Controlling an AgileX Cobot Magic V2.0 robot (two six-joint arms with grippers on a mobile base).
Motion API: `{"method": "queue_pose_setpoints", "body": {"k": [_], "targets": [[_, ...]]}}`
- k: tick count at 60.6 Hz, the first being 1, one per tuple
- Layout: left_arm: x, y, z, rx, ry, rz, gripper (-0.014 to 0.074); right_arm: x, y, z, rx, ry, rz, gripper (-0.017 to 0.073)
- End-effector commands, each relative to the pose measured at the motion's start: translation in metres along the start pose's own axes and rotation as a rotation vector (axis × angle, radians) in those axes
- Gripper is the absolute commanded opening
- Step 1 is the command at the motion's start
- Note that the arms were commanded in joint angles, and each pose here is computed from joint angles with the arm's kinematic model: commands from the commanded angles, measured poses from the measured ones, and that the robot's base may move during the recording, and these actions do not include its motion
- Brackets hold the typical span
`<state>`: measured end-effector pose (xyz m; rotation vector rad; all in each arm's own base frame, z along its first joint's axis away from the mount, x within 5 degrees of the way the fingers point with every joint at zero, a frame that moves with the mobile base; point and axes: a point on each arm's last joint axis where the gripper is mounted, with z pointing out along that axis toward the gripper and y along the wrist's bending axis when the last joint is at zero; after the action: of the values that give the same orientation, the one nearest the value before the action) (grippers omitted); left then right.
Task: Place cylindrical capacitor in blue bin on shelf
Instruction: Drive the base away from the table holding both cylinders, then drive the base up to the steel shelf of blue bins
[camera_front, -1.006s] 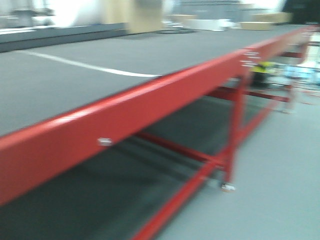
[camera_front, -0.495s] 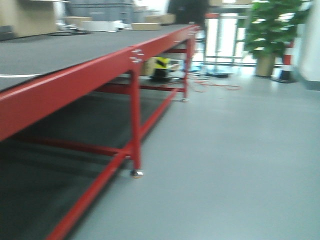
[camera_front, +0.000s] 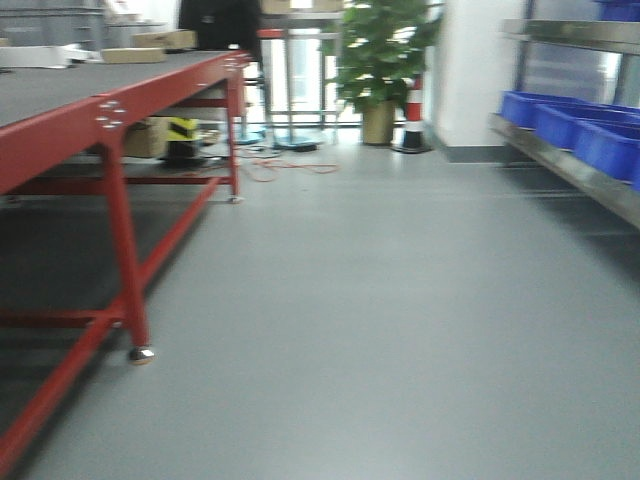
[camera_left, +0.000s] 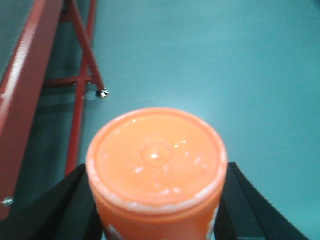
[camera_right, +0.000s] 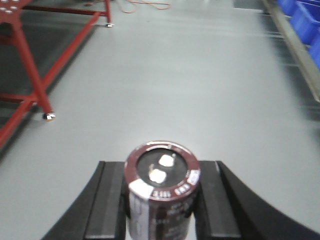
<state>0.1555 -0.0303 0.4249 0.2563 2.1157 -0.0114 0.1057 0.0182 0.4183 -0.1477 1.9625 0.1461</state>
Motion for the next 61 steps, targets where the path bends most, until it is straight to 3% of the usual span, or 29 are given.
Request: {"method": "queue_pose_setpoints", "body": {"k": [1,61], "targets": [[-0.0018,-0.0007,-0.001,0.006,-0.023,-0.005,-0.0111,-0.0042,-0.0003,-0.0017,0.005,-0.031,-0.009,-0.007],[-0.0018,-0.0007,-0.001,0.006,-0.023,-0.005,-0.0111,-0.0042,-0.0003,-0.0017,0.005,-0.031,-0.009,-0.007]]}}
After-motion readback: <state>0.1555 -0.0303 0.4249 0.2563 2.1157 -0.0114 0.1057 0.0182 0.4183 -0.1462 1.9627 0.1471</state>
